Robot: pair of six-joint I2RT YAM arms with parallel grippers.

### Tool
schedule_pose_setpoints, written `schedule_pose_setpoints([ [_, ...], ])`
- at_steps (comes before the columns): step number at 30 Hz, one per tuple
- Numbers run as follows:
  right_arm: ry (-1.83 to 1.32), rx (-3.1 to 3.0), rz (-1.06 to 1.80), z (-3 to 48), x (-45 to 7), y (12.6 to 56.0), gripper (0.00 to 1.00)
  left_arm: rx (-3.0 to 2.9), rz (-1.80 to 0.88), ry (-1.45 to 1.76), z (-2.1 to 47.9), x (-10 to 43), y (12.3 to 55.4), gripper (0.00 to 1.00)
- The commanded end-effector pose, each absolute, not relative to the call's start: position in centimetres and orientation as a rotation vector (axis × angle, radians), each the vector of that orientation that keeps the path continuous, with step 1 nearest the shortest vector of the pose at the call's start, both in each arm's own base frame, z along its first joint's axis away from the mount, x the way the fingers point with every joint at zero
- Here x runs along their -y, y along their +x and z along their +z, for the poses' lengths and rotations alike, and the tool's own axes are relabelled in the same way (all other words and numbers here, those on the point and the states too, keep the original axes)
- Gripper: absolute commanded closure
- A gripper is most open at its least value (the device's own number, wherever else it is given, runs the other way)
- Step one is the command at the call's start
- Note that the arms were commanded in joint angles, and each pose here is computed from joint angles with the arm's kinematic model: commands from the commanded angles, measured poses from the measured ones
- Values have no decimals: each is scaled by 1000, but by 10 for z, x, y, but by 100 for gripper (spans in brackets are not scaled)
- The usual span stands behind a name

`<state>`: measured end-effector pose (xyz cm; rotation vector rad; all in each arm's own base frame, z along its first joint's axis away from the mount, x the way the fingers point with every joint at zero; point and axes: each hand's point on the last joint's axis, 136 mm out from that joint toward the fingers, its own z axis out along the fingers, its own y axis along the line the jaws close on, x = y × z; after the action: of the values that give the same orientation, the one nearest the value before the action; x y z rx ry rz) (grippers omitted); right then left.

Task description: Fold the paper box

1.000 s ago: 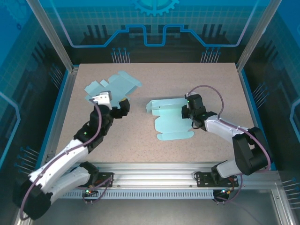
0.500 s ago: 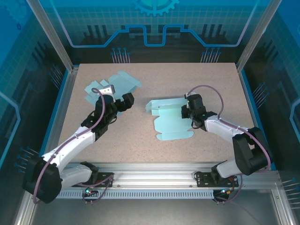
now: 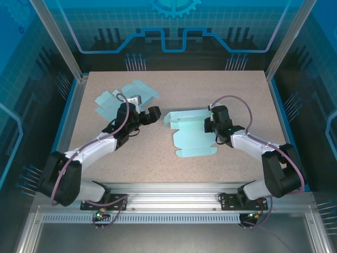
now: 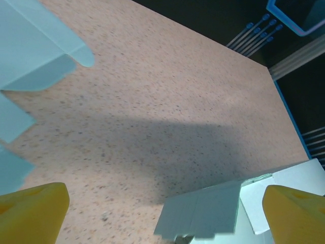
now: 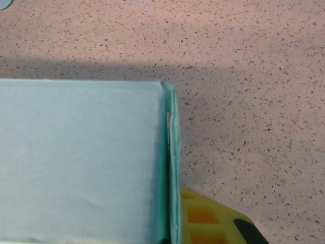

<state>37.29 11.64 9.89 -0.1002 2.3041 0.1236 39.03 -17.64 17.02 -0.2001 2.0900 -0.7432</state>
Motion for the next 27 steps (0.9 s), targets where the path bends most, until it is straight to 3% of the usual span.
schedule_pose_setpoints([
  [1,-74,-2276,176,106,-116,374,100,-2039,-875,-126,185,200,401,1],
  [10,-84,-2285,208,104,-120,376,100,-2070,-923,33,177,245,402,1],
  [27,-80,-2261,247,108,-123,376,100,-2226,-620,108,119,257,397,1],
])
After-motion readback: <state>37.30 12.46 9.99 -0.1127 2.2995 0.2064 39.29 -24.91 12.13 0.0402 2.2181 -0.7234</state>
